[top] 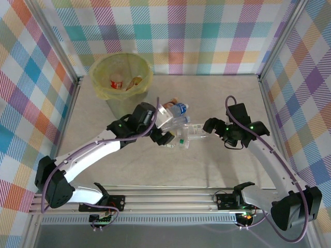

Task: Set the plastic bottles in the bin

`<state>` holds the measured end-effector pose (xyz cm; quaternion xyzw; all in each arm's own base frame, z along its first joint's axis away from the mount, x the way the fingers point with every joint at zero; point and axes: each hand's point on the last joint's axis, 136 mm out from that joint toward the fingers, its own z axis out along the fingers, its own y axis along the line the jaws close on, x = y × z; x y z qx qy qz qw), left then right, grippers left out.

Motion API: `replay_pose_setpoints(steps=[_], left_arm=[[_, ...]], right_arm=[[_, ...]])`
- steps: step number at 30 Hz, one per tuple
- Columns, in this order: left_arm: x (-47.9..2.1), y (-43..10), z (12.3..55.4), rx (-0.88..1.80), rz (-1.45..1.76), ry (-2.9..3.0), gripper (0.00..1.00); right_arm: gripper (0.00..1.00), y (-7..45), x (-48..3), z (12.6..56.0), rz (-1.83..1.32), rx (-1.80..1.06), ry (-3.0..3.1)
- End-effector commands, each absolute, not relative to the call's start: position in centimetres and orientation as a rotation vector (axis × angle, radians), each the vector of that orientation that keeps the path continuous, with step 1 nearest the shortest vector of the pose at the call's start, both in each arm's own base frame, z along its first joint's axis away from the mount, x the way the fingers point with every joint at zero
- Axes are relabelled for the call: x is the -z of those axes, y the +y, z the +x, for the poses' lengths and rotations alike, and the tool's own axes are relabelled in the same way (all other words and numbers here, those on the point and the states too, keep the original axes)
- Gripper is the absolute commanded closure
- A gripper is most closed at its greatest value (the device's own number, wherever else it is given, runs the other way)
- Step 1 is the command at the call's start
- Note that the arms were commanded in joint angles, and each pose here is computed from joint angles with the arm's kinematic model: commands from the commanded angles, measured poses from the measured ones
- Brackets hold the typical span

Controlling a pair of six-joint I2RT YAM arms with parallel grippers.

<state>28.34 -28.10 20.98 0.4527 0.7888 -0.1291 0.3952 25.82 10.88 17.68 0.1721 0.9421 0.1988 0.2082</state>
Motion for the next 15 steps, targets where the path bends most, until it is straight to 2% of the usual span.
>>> replay_pose_setpoints(steps=[1,15], left_arm=[[-18.6,-29.1,27.6,0.281,1.416,1.849,0.0],[-10.7,-30.6,31.3,0.151,1.668,1.797,0.0]], right_arm=[[0.0,10.8,-17.0,25.4,0.498,-0.553,2.648],[0.0,10.0,-17.0,25.1,0.512,-0.505,2.639]])
